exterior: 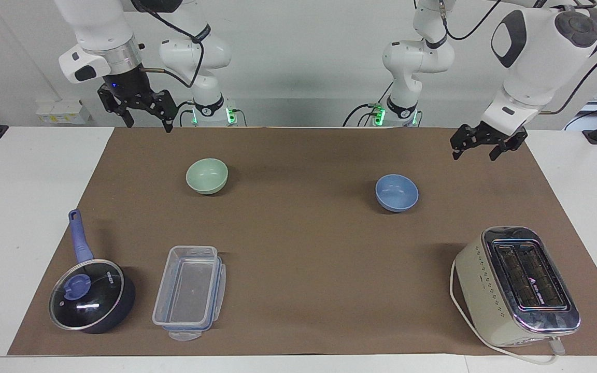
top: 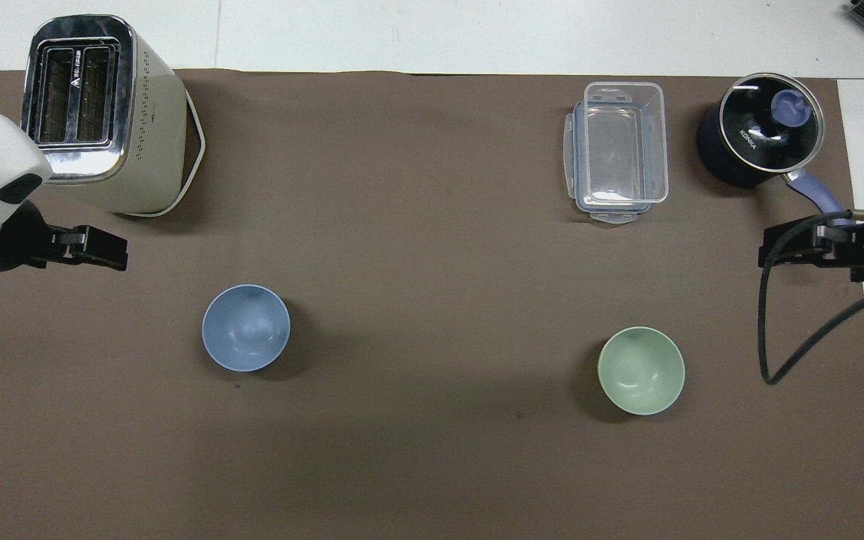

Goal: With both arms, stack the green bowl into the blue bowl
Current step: 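Reach the left gripper down to the rim of the blue bowl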

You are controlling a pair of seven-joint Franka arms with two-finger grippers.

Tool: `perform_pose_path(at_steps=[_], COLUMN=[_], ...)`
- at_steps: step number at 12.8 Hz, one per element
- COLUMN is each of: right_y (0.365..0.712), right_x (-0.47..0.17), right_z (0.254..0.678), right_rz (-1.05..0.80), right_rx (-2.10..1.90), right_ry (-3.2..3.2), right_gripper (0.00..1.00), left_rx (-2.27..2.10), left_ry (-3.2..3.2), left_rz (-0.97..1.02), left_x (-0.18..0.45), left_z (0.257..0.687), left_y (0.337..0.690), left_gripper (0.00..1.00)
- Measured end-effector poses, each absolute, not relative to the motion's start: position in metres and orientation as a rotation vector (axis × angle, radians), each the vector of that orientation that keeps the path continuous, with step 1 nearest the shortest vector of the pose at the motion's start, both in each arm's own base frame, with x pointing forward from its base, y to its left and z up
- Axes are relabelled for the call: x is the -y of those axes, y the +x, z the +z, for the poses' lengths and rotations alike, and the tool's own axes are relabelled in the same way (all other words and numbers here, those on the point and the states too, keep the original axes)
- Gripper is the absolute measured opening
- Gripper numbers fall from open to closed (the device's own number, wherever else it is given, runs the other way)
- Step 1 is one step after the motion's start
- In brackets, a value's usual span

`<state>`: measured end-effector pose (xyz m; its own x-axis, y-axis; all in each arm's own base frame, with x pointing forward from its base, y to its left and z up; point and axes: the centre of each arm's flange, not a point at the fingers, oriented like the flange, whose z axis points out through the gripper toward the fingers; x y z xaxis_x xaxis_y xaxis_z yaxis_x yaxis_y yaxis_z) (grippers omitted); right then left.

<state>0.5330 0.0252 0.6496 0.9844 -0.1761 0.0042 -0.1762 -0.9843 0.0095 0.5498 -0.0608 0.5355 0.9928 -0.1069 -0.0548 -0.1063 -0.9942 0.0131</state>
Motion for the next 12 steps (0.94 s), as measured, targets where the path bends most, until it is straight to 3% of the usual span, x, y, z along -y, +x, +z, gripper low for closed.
perform_pose_path(at_steps=[12], right_y=[0.532], right_x=[-0.030], right_z=[0.649], right_rz=[0.001], right_rx=[0.261], right_ry=[3.120], right_gripper=[1.00], left_rx=[0.161], left_ry=[3.060], left_rz=[-0.064], left_x=[0.096], left_z=[0.371], left_y=[0.515], left_gripper=[1.00])
